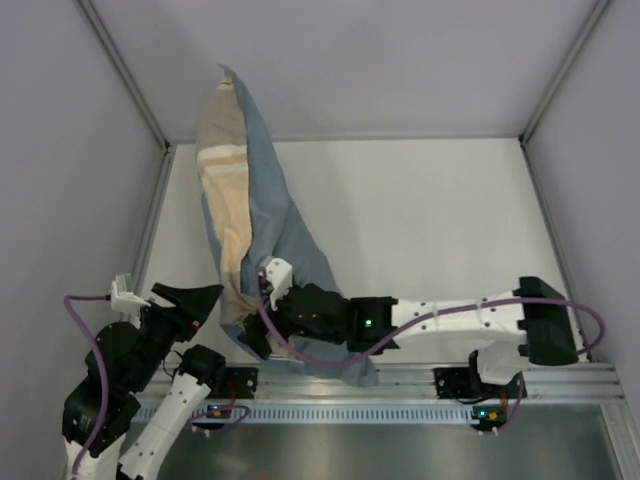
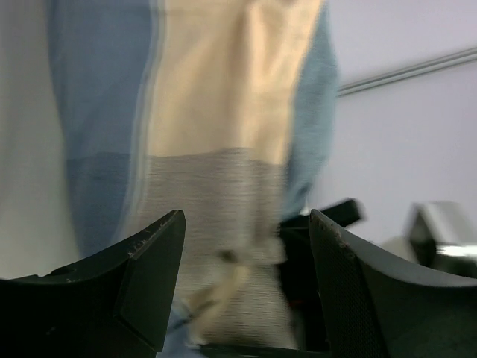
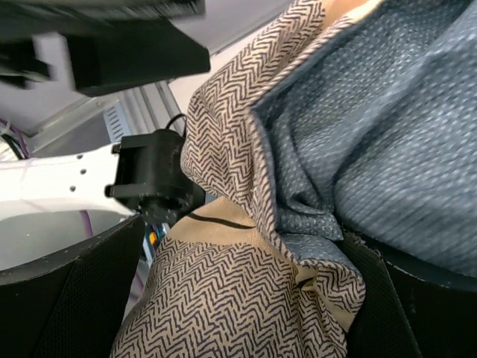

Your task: Remove the pillowcase from the pillow

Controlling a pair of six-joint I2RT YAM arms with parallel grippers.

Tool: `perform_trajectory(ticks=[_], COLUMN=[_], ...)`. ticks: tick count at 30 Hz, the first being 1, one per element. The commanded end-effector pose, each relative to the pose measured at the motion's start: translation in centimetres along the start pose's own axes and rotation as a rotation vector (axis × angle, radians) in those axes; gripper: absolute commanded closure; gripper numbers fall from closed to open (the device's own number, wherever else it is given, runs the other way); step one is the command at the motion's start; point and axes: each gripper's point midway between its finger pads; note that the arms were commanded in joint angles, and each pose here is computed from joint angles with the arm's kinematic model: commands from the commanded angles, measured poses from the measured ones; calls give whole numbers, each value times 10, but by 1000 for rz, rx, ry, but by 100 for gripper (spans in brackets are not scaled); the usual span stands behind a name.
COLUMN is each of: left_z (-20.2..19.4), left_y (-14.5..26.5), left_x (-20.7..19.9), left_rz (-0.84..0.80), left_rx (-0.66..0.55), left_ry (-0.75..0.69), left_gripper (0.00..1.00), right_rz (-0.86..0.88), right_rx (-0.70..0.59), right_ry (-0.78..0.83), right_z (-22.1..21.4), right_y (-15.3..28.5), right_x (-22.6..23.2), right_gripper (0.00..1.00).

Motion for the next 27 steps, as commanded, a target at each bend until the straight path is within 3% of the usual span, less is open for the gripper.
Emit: perform_trajectory(ticks=[1, 6, 12, 20, 25, 27], left_z=[26, 37, 38, -13, -58, -63], left_y=[28, 44, 39, -14, -43, -49], left_x=[-22, -38, -36, -21, -26, -24], left_rz=[-84, -112, -92, -59, -78, -65], left_rx=[-97, -102, -106, 99, 375, 420], left_ry=[9, -11, -17, -35, -110, -157], left_gripper=[29, 29, 29, 29, 29, 30], right_rz=[-43, 31, -12, -290, -413, -455], right_rx=[208, 183, 79, 37, -50, -76], right_ry=[41, 5, -57, -224, -319, -400], right_z=[-72, -89, -64, -65, -75, -82], right_y=[-39, -40, 14, 72, 109, 125], right_x=[-4, 33, 34, -63, -115, -137], right_gripper=[5, 4, 1, 0, 1, 1])
Point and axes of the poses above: each gripper's point midway between its finger pads, its own y axis back along the fingers, its own x axis along the line the jaws close on, z = x × y, and after that the axes turned 7 degrees about -y, right-handed
